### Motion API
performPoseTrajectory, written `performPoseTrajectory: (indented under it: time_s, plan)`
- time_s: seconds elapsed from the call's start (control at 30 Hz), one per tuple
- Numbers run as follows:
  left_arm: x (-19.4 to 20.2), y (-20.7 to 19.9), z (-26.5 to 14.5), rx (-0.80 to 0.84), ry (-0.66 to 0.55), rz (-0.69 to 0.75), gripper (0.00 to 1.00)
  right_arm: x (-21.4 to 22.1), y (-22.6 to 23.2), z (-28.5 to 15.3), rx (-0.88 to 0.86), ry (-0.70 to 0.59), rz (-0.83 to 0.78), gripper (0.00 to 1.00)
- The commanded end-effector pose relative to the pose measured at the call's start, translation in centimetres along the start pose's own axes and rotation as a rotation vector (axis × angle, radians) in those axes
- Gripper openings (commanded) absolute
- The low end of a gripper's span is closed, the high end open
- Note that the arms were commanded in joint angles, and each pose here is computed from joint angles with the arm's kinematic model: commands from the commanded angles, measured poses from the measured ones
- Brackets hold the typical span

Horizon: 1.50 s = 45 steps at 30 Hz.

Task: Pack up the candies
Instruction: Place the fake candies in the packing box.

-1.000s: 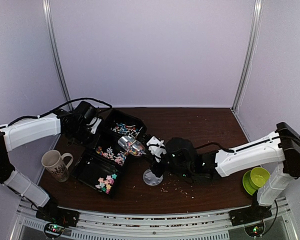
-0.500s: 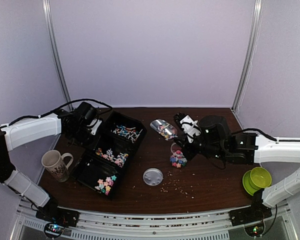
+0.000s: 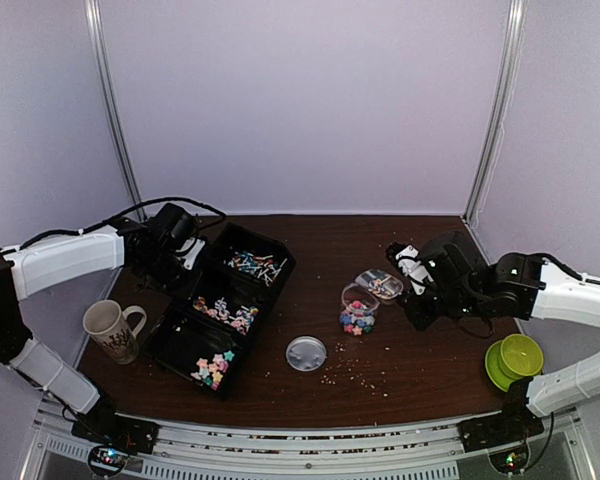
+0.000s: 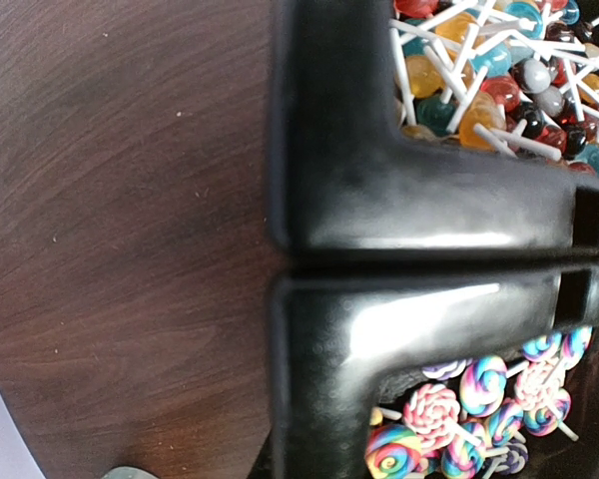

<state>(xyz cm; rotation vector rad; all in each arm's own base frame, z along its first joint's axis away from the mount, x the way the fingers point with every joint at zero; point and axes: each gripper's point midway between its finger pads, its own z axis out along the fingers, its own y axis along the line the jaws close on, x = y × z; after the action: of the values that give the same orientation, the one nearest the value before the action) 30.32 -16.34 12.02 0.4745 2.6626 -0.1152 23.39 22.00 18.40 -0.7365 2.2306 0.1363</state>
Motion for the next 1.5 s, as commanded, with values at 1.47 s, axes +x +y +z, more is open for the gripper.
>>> performPoseTrajectory:
  time_s: [1.47]
  plan:
    - [-5.1,-1.5,-2.8,0.093,-0.18,-0.035,0.0,0.0,-1.5,-1.2,0.049,0.498,-0.276,0.0]
